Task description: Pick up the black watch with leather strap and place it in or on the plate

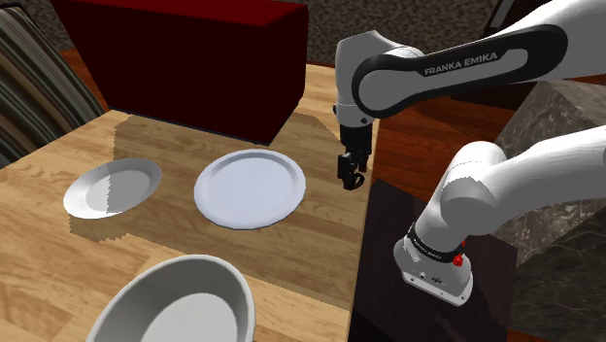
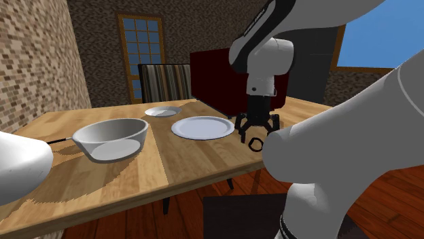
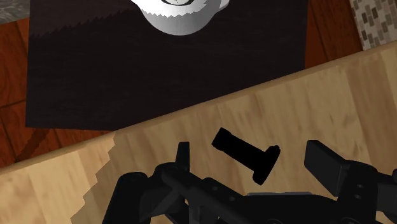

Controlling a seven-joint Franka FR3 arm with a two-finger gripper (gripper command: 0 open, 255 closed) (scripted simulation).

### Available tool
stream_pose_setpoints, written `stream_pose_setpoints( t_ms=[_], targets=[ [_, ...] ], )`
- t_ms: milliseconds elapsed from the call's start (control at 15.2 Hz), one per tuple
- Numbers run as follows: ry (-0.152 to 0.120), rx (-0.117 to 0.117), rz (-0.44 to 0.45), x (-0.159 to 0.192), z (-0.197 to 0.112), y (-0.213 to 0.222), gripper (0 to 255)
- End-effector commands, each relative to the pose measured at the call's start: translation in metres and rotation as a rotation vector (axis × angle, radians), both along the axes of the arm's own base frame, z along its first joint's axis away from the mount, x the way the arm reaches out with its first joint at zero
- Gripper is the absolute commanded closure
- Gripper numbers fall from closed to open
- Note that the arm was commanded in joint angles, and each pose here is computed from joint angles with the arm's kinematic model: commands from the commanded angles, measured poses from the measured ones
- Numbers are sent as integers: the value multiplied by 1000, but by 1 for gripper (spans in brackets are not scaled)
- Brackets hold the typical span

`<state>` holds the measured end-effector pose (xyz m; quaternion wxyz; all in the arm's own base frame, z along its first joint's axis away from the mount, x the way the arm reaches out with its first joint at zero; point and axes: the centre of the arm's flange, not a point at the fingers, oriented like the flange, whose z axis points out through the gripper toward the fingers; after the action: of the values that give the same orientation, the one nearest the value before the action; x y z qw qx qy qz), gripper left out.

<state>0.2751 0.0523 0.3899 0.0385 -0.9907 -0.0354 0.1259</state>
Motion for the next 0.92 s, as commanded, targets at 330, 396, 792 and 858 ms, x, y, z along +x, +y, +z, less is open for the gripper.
stream_pose_setpoints(
  t_ms=[330, 396, 792, 858],
  targets=[
    [0, 0, 0, -2, -8, 1, 0],
    [0, 0, 0, -2, -8, 1, 0],
    [0, 0, 0, -2, -8, 1, 255],
    [0, 0, 0, -2, -8, 1, 255]
  ],
)
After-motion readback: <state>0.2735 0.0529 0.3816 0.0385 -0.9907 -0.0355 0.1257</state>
